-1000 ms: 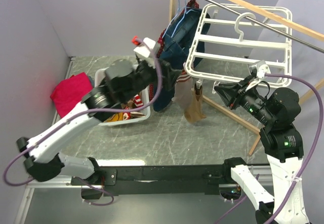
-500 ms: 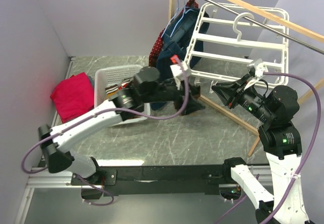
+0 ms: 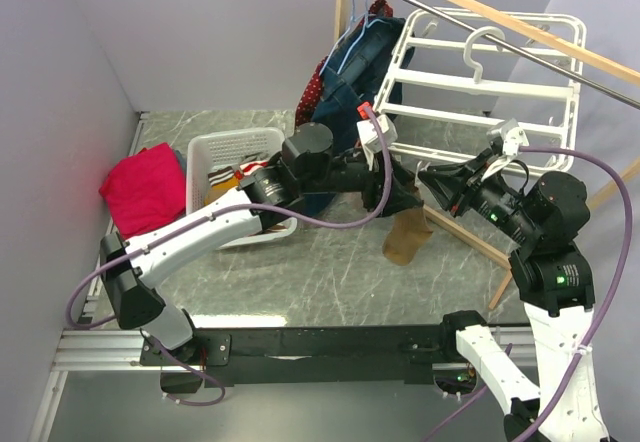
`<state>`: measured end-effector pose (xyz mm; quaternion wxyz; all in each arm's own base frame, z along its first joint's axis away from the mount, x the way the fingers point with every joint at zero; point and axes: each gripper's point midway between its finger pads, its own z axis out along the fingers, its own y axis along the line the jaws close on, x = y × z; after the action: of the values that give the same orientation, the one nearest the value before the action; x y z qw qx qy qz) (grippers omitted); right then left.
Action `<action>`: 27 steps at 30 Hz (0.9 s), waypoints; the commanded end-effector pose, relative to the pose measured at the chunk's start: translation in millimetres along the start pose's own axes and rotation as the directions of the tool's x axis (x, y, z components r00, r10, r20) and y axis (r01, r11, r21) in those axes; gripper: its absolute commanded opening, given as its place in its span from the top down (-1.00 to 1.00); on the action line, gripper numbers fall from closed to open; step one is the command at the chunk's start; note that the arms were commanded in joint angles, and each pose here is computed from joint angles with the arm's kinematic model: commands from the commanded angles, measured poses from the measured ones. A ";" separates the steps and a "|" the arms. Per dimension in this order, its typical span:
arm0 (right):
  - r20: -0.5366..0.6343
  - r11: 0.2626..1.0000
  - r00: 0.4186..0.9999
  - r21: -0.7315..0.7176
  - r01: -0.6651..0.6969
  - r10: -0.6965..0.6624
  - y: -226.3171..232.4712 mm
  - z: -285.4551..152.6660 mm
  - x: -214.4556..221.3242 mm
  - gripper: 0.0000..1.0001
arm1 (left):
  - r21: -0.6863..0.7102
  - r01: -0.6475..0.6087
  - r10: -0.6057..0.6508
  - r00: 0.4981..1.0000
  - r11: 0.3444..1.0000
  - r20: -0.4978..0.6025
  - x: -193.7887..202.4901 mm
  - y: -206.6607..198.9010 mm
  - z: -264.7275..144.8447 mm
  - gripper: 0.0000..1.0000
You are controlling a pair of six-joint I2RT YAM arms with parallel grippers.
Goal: Clip the socks to the hanger
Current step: Open the clamp at the hanger.
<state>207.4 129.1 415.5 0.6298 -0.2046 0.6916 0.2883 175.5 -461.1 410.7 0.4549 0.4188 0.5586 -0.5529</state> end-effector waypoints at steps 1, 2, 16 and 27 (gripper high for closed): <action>-0.029 0.995 0.999 -0.100 -0.023 0.020 19.8 -3.8 9.9 0.93 | 0.022 -0.038 0.036 0.995 0.999 0.096 -30.7 -5.3 8.0 -0.20; -0.025 0.995 1.000 -0.097 -0.021 0.019 19.8 -4.6 9.1 0.93 | 0.003 -0.034 0.033 0.995 0.999 0.098 -31.1 -1.5 8.2 -0.19; 0.001 0.997 0.997 -0.008 -0.075 0.075 10.5 -8.0 2.0 0.94 | -0.399 -0.121 0.167 0.983 0.909 0.081 -37.1 8.3 -44.6 -0.56; 0.024 0.994 0.994 0.001 -0.111 0.111 10.6 -7.8 -3.9 0.93 | -0.485 -0.204 0.274 0.958 0.851 0.078 -58.2 -16.4 -51.5 -0.44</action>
<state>205.7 123.8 415.5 0.6298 -0.1595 0.7001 0.2962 182.0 -404.7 446.6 0.6213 0.3203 0.6068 -0.3784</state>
